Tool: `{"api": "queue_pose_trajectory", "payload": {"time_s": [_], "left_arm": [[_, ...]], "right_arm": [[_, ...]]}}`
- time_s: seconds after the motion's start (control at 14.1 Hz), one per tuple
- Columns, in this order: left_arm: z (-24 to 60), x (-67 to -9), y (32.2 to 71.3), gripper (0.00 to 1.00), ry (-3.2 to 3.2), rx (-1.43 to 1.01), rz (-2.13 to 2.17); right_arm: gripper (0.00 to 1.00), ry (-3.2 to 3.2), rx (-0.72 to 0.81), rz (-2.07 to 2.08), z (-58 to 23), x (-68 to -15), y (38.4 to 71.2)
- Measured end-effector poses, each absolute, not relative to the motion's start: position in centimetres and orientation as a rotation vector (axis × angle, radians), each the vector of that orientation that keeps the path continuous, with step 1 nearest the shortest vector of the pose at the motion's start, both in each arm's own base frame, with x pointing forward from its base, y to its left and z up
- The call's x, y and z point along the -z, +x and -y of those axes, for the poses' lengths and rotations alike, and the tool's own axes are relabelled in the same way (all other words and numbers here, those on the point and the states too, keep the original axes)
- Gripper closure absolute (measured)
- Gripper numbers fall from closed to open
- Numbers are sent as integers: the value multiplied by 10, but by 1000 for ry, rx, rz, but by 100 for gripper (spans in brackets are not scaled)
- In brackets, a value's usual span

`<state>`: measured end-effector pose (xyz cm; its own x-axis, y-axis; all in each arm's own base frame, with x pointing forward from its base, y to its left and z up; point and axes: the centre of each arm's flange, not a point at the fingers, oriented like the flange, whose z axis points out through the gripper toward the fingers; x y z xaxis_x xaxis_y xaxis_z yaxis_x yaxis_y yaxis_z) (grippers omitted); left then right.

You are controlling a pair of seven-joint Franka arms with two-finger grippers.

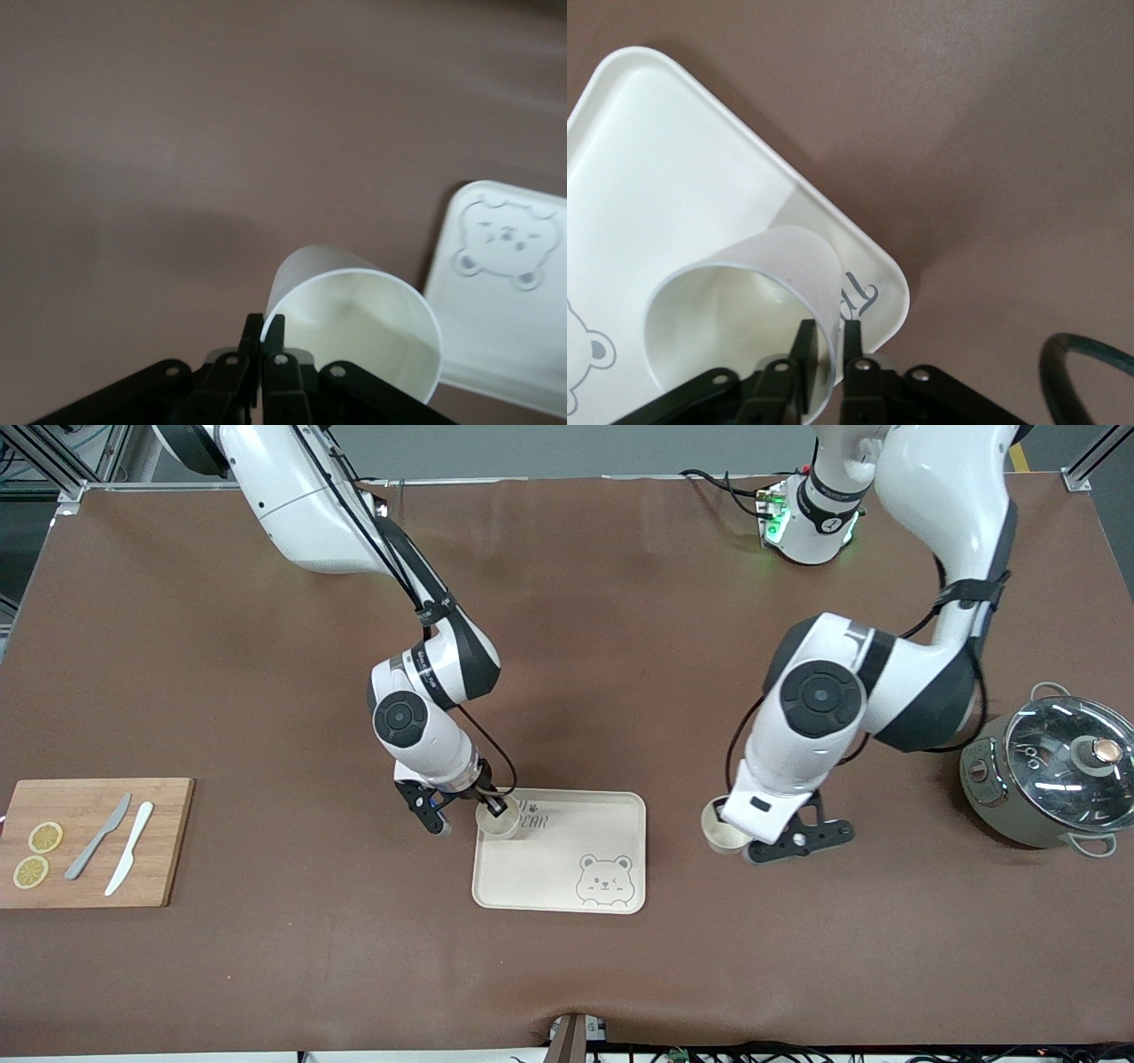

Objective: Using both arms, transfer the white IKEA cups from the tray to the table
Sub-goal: 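Carry the cups off the tray, each gripper moving outward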

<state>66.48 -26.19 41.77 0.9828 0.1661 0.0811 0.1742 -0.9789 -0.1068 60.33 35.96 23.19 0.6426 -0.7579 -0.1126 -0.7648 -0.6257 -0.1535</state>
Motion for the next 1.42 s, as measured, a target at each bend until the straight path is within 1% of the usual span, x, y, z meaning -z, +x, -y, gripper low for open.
{"api": "queue_pose_trajectory", "payload": {"time_s": [0.07, 0.36, 0.5, 0.71, 0.85, 1.07, 1.21, 1.42], "left_arm": [[247, -421, 664, 97, -2999, 64, 236], [181, -415, 666, 97, -2998, -140, 246], [148, -402, 663, 97, -2990, -209, 267], [100, -379, 656, 97, -2983, -290, 215], [72, -358, 652, 97, -3004, -282, 172], [42, -325, 639, 97, -3040, -229, 100], [30, -314, 629, 97, -3067, -241, 71], [25, -305, 618, 97, -3116, -206, 69]], "right_arm": [[96, -2671, -52, -1254, -360, -233, 604], [97, -2672, -57, -1239, -363, -254, 609], [97, -2697, -95, -1219, -366, -285, 615], [97, -2786, -205, -1139, -350, -337, 626], [97, -2868, -232, -922, -322, -361, 636], [97, -2961, -252, -612, -273, -381, 643], [97, -3048, -235, -438, -227, -378, 646], [97, -3094, -280, -157, -130, -357, 645]]}}
